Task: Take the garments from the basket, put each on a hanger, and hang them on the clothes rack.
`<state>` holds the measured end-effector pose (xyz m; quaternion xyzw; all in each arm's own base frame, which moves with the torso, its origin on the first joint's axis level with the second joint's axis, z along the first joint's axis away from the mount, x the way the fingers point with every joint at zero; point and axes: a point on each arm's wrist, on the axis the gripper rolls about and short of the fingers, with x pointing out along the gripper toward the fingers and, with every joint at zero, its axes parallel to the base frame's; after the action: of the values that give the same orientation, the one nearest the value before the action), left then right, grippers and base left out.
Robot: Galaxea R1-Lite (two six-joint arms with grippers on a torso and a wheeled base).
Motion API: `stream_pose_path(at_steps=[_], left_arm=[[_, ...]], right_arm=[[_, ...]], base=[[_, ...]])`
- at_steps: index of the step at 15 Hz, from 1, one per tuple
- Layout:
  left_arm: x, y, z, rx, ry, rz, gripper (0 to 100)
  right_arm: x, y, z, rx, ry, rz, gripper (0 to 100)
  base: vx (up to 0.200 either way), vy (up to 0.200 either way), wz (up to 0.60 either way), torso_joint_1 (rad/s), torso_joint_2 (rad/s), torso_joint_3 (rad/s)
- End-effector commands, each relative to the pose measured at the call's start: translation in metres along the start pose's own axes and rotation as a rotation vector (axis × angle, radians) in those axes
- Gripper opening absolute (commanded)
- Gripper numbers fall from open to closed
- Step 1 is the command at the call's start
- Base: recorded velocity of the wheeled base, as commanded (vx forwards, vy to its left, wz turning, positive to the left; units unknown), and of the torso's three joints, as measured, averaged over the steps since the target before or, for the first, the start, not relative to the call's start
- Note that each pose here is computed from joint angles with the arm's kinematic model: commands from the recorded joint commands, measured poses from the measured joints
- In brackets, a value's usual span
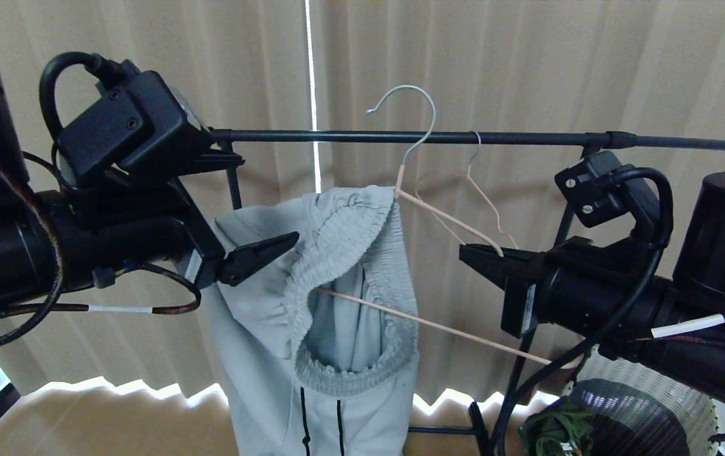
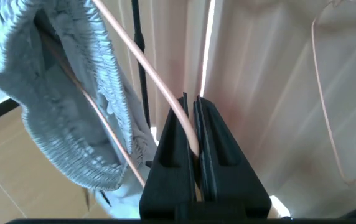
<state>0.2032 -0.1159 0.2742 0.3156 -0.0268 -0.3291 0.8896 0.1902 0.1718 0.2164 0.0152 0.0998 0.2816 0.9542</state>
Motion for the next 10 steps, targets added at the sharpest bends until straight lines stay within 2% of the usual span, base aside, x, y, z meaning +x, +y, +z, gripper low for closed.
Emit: stream_pose_path(at_steps=[1,4,10], left_arm=[[0.013,0.002,-0.003,0.001,0.018,-0.009,100],[0.03,-0.004,-0.012,0.007,0.054,-0.044,100],[0.042,-0.004,-0.017,0.012,0.051,-0.038,100]], right_arm=[[0.0,0.0,0.003,0.001,-0.01,0.003,0],[-0.002,0.001,0.001,-0.001,-0.002,0.049,0],[-0.004,0.005,0.002,-0.035,-0.001,0.118,0]], base=[[0.0,0.0,0.0,0.0,0.0,0.0],[0.0,0.0,0.0,0.0,0.0,0.0],[0.0,0.0,0.0,0.0,0.0,0.0]])
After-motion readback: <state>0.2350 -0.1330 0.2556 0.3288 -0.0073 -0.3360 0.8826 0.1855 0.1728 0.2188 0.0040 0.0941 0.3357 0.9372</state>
